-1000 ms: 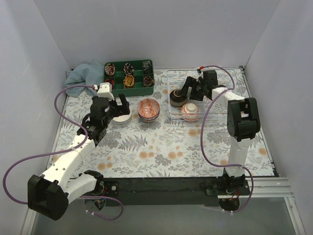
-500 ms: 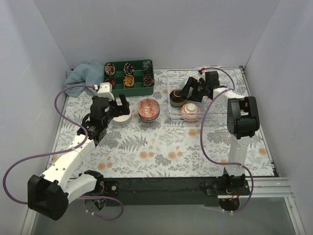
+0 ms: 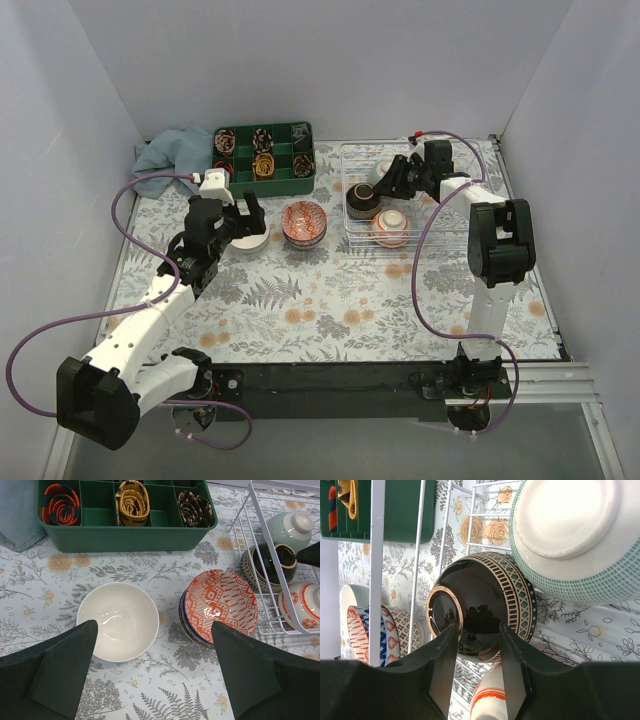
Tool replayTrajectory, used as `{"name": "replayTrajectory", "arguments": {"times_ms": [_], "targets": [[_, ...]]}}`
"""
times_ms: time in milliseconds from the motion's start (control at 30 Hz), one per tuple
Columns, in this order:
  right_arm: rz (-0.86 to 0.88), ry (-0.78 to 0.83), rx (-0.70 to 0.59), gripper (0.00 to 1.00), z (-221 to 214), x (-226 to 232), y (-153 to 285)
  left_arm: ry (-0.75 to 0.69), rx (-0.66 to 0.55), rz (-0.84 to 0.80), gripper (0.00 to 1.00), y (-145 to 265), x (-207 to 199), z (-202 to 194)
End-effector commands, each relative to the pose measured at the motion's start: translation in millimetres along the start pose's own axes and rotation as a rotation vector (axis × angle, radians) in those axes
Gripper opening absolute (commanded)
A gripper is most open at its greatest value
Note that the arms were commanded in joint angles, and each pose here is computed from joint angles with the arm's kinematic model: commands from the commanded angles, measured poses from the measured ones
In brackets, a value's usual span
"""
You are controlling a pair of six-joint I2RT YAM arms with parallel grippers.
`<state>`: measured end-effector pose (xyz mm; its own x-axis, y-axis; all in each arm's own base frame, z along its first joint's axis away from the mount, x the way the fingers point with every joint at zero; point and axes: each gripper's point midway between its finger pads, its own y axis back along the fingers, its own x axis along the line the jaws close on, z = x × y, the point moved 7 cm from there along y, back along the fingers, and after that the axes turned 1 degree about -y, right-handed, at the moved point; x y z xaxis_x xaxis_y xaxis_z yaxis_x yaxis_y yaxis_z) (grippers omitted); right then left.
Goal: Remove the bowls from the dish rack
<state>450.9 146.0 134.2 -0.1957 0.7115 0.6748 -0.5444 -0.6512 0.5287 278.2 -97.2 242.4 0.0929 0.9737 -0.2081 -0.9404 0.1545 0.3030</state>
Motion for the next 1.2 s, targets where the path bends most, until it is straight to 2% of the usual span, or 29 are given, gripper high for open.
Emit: {"name": "replayTrajectory", "arguments": {"times_ms": [0,67,100,200,400,767,1167], "targets": [[0.037,0.019,0.029,0.49,-6,17,5,-0.013,-0.013,-0.013,0.98,3,1,1],[0.006,0.013,0.022,0.56,-8,12,4,-0.013,-0.012,-0.011,0.98,2,1,1],[-0.004,0.010,0.019,0.65,-8,10,4,-0.013,-0.011,-0.011,0.98,2,1,0],[-0.047,0.009,0.012,0.75,-12,3,4,-0.014,-0.005,-0.014,0.98,2,1,-1],[-0.049,-0.005,0.053,0.83,-23,-8,-3,-0.015,0.001,-0.026,0.98,1,0,-2],[-0.010,-0.065,0.134,0.90,-35,-23,-24,-0.022,0.018,-0.028,0.98,-2,-1,-5],[0.109,-0.096,0.205,0.91,-41,-28,-26,-0.025,0.035,-0.044,0.98,-3,-2,-8]]}}
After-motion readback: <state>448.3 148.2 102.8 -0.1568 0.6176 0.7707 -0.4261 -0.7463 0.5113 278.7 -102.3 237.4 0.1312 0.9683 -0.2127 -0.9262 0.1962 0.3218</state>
